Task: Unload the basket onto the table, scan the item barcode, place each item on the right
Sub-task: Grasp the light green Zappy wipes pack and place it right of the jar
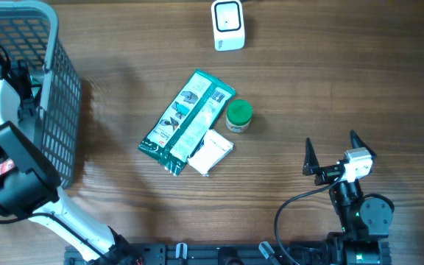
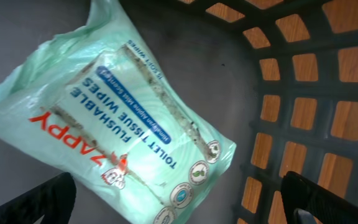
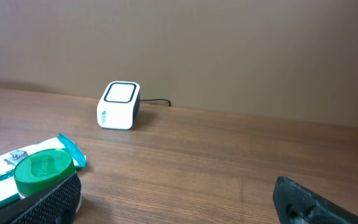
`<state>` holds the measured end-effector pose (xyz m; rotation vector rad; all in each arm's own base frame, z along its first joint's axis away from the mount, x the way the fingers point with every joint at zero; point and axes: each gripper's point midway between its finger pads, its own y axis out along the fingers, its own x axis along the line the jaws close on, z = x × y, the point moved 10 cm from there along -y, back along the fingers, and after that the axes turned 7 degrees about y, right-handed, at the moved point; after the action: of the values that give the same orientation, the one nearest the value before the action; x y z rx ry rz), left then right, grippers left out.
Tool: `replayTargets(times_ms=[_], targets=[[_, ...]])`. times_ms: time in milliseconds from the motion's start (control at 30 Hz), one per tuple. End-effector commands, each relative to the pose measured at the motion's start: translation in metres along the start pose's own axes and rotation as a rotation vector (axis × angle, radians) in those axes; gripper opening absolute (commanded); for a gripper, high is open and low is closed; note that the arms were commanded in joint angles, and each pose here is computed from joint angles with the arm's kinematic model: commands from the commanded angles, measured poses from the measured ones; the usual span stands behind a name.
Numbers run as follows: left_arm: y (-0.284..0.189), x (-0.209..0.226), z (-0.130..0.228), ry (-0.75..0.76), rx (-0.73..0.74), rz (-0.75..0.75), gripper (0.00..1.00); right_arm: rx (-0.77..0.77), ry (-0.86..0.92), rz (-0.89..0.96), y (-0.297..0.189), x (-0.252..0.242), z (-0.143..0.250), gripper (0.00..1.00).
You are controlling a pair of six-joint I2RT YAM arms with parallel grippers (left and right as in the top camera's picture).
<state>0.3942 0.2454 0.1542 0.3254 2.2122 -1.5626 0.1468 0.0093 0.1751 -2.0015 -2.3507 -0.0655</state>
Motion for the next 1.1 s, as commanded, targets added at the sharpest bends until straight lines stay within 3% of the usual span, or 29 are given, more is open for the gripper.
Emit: replayTargets(times_ms=[0, 100, 200, 267, 367, 467, 633, 800, 933, 1067], targets=[[0.01, 0.007, 0.0, -0.01, -0.023, -0.037, 1.0, -0.004, -0.011, 0.005, 0.0, 0.0, 0.0, 1.0], [0.02, 0.012, 0.002, -0.007, -0.021, -0.065, 0.96, -0.004, -0.011, 0.005, 0.0, 0.0, 0.0, 1.0], [0.033, 0.019, 0.008, 0.015, -0.001, -0.104, 0.56, -0.004, -0.011, 0.005, 0.0, 0.0, 0.0, 1.0], [0.035, 0.024, 0.01, 0.047, 0.015, -0.132, 0.04, -0.004, -0.011, 0.005, 0.0, 0.0, 0.0, 1.0], [0.03, 0.024, 0.011, 0.062, 0.043, -0.132, 0.04, -0.004, -0.011, 0.005, 0.0, 0.0, 0.0, 1.0], [-0.004, 0.005, 0.004, 0.081, 0.088, -0.006, 0.04, -0.004, -0.011, 0.005, 0.0, 0.0, 0.0, 1.0], [-0.123, -0.033, -0.017, 0.079, 0.024, 0.301, 0.04, -0.004, -0.01, 0.005, 0.0, 0.0, 0.0, 1.0], [-0.295, -0.033, -0.026, 0.096, -0.133, 0.694, 0.04, -0.004, -0.011, 0.005, 0.0, 0.0, 0.0, 1.0], [-0.406, -0.011, 0.024, 0.223, -0.074, 1.008, 0.04, -0.004, -0.011, 0.005, 0.0, 0.0, 0.0, 1.0], [-0.439, -0.014, 0.114, 0.532, 0.19, 1.18, 0.04, -0.004, -0.011, 0.005, 0.0, 0.0, 0.0, 1.0]])
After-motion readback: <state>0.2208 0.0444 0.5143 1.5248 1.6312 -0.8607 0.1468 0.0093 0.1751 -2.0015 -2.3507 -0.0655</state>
